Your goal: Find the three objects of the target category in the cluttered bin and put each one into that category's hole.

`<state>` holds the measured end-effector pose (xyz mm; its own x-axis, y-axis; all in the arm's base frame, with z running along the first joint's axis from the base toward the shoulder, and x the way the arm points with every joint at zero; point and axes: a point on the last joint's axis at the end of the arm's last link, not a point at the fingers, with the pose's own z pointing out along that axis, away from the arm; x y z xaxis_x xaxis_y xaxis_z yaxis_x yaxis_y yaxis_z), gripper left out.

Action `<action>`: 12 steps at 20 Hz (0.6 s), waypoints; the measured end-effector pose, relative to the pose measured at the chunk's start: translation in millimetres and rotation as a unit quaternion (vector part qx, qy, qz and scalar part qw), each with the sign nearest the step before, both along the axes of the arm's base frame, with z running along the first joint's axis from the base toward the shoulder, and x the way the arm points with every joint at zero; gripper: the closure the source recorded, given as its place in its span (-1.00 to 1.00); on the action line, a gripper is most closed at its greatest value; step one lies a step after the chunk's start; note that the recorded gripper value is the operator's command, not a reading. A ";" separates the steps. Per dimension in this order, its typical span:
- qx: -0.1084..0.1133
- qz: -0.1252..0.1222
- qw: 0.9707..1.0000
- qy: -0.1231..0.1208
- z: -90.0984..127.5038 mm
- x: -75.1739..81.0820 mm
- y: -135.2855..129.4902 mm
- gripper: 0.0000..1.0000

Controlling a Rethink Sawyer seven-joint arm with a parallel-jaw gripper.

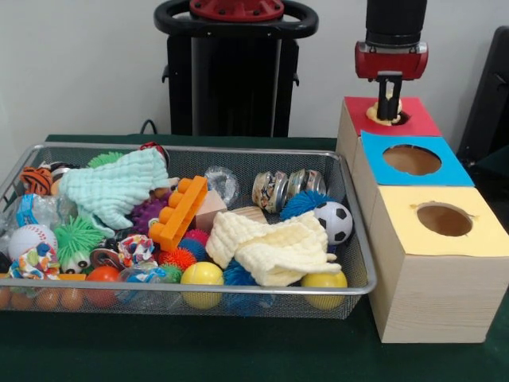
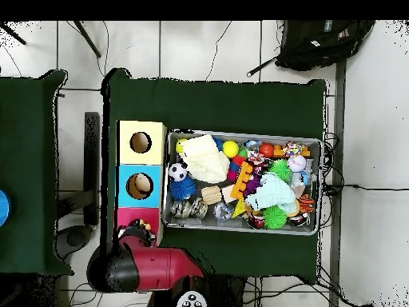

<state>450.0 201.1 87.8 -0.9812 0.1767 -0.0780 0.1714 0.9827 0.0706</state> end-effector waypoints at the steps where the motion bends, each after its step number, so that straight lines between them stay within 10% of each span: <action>1: -0.002 -0.001 1.000 -0.001 -3.4 0.2 -1.3 1.00; 12: -0.007 0.006 1.000 -0.028 -35.7 1.1 -1.2 1.00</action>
<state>451.1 199.9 52.1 -0.9773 0.1630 -0.1352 0.1553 0.9857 0.0656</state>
